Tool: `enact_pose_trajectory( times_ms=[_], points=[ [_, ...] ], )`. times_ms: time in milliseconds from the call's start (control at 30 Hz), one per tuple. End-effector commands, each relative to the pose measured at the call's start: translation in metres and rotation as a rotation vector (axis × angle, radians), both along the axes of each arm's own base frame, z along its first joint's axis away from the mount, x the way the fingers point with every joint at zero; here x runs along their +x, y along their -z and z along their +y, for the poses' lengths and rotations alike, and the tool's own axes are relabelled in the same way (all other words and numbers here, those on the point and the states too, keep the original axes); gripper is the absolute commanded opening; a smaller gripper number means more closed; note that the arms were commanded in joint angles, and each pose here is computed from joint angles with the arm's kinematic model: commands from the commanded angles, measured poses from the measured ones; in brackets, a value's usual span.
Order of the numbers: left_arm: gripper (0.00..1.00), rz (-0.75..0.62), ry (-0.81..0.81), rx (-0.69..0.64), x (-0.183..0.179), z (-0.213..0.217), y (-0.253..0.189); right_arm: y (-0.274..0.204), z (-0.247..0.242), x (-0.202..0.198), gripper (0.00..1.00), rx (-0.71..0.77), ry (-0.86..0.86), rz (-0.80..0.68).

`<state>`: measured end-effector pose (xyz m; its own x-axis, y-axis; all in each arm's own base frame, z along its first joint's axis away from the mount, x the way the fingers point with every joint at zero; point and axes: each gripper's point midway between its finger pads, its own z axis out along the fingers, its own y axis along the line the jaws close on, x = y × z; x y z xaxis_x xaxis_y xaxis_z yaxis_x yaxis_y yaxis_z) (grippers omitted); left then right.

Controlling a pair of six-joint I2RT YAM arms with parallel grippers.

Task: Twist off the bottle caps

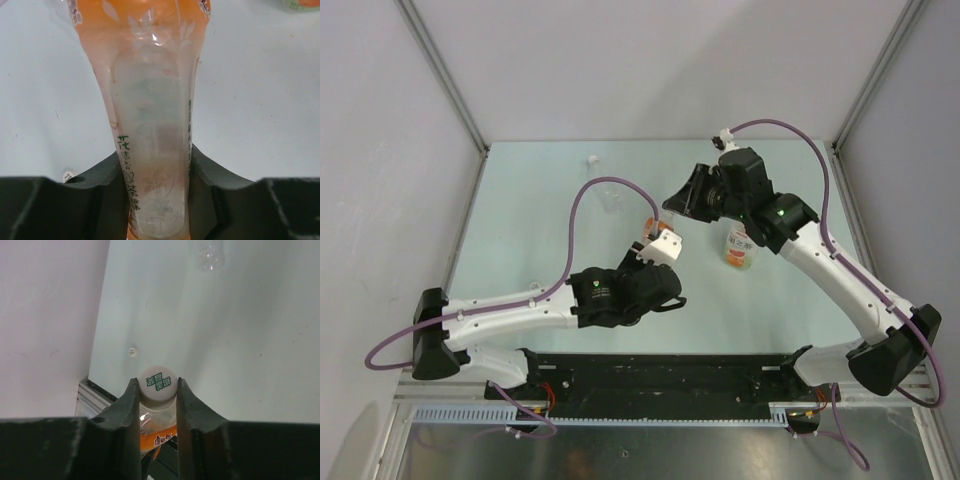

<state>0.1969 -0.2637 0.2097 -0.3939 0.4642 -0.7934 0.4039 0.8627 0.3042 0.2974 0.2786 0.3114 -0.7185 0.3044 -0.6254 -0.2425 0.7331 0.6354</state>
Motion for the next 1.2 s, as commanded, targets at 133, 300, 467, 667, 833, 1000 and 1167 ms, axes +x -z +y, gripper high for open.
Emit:
enact_pose_trajectory(
  times_ms=[133,300,467,667,833,1000,1167],
  points=[
    [0.00,-0.048,-0.041,-0.099,0.003,-0.001,-0.028,-0.013,-0.005,0.001,0.01,0.010,0.014,-0.054],
    [0.00,-0.028,-0.027,-0.102,0.001,-0.004,-0.024,-0.018,-0.008,-0.001,0.00,0.022,0.011,-0.087],
    [0.00,0.033,0.032,-0.146,-0.006,-0.016,-0.023,-0.033,-0.014,-0.005,0.00,0.098,0.005,-0.160],
    [0.00,0.114,0.184,-0.293,-0.016,-0.036,-0.035,-0.052,-0.026,-0.012,0.00,0.259,-0.034,-0.237],
    [0.00,0.171,0.348,-0.457,-0.031,-0.050,-0.049,-0.070,-0.044,-0.018,0.00,0.369,-0.053,-0.323],
    [0.00,0.206,0.583,-0.639,-0.060,-0.065,-0.076,-0.099,-0.055,-0.035,0.00,0.445,-0.095,-0.468],
    [0.00,0.237,0.821,-0.739,-0.095,-0.076,-0.099,-0.120,-0.059,-0.052,0.00,0.544,-0.170,-0.565]
  ],
)
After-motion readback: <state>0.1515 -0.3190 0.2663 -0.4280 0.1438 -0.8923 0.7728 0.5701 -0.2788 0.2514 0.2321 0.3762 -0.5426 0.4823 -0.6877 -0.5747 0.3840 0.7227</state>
